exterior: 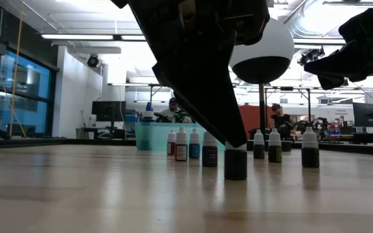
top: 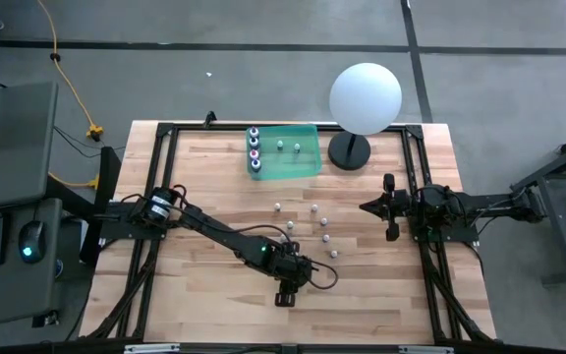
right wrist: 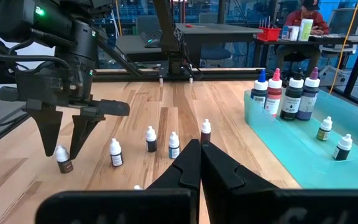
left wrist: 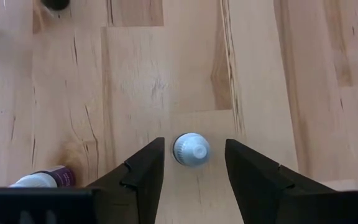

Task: Pick & Place food coloring
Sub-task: Put the small brown food coloring bottle into the green bin

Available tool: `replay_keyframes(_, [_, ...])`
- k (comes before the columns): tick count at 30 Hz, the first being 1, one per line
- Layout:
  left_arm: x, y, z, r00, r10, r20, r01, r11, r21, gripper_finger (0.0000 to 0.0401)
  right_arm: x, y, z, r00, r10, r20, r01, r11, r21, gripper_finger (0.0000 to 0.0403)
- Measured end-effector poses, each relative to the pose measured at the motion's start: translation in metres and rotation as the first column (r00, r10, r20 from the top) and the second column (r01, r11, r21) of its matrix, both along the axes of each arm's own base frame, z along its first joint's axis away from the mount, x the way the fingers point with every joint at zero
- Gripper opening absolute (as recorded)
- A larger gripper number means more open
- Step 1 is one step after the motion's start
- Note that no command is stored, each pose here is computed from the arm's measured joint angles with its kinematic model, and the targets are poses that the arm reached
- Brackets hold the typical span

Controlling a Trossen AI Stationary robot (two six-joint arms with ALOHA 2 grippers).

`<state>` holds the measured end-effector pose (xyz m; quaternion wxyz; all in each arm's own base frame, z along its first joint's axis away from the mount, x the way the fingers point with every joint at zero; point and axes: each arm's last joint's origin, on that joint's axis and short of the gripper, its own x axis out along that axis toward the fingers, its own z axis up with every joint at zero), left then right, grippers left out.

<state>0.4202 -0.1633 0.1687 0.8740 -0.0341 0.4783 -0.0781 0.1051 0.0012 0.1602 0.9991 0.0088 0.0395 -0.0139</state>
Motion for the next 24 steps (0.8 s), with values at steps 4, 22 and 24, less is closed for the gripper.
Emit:
replay_keyframes(4, [0.0000, 0.0000, 0.0000, 1.000, 0.000, 0.000, 0.000, 1.000, 0.000, 0.0165, 0.0000, 0.0000, 0.0000, 1.000, 0.000, 0.000, 0.000, 1.000, 0.000, 0.0000])
replay_keyframes(22, [0.0000, 0.0000, 0.0004, 1.000, 0.009, -0.001, -0.009, 1.000, -0.007, 0.0102, 0.0000, 0.0000, 0.0001, 1.000, 0.000, 0.000, 0.000, 1.000, -0.003, 0.0000])
replay_keyframes(24, [0.0000, 0.0000, 0.0004, 1.000, 0.012, -0.002, -0.012, 1.000, -0.008, 0.0092, 0.0000, 0.0000, 0.0000, 1.000, 0.000, 0.000, 0.000, 1.000, -0.003, 0.0000])
